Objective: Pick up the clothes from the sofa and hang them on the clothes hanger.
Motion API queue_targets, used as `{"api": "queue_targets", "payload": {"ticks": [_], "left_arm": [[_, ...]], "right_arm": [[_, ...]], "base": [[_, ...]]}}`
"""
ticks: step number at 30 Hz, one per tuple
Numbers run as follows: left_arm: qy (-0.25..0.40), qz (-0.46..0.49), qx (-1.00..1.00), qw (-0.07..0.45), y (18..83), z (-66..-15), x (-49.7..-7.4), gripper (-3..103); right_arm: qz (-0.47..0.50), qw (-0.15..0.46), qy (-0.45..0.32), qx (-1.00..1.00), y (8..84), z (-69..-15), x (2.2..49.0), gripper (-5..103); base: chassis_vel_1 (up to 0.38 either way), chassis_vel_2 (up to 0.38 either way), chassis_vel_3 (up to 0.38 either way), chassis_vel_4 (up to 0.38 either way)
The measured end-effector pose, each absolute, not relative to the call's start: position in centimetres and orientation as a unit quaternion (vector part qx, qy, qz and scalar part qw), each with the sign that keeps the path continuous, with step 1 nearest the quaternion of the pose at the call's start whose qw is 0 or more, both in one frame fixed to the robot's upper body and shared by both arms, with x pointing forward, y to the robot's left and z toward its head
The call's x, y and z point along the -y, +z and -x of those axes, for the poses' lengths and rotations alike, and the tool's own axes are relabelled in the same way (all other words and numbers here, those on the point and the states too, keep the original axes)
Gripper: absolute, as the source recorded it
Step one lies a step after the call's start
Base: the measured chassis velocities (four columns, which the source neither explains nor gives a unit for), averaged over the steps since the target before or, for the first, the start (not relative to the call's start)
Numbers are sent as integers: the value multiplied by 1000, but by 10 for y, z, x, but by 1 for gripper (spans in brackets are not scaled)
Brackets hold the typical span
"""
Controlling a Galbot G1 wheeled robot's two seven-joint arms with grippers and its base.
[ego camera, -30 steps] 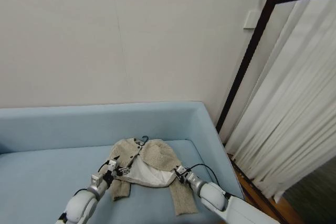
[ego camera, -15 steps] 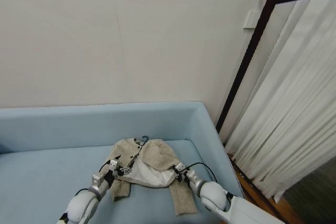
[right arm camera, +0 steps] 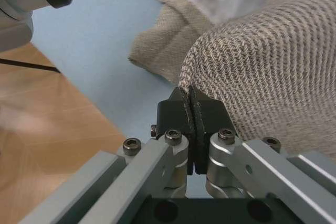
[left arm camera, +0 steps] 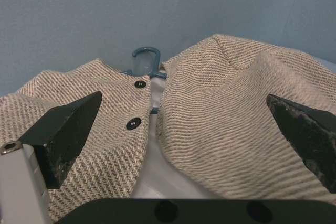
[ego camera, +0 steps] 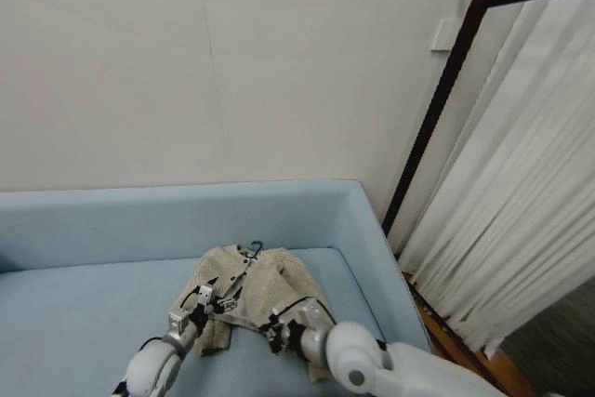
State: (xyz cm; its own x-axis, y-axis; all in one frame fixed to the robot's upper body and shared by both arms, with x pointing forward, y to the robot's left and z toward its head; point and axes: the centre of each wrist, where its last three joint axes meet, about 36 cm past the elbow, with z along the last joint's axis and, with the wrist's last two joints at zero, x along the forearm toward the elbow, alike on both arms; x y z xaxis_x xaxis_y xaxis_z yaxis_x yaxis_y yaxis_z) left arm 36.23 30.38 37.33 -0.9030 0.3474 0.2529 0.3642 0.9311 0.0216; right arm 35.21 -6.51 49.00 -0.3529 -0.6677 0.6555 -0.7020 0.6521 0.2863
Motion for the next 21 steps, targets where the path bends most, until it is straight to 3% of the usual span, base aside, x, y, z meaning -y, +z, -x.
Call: {"api": "queue_targets", "payload": {"ticks": [4, 10, 14, 16, 18, 21], "left_arm": [[-35, 176, 977, 119, 377, -358, -306, 100], [-36, 169, 978, 121, 377, -353, -308, 100], [-37, 142, 980, 136, 365, -349, -308, 100], [-33, 138, 980, 140, 362, -348, -307, 100], [-21, 121, 980, 157, 355, -345, -303, 100], [-82, 105, 976, 170, 343, -340, -302, 100]], "right_arm": [[-418, 401, 14, 815, 469, -362, 35, 0], [-400, 419, 11, 815, 452, -361, 30, -1], [-381, 419, -2, 824, 459, -365, 50, 20], [-378, 416, -6, 827, 462, -366, 54, 20], [-369, 404, -20, 837, 470, -368, 68, 31], [-358, 389, -29, 848, 475, -371, 81, 42]], "base": [[0, 0, 0, 0], [0, 0, 0, 0], [0, 0, 0, 0], [0, 0, 0, 0], [0, 0, 0, 0], [0, 0, 0, 0]]}}
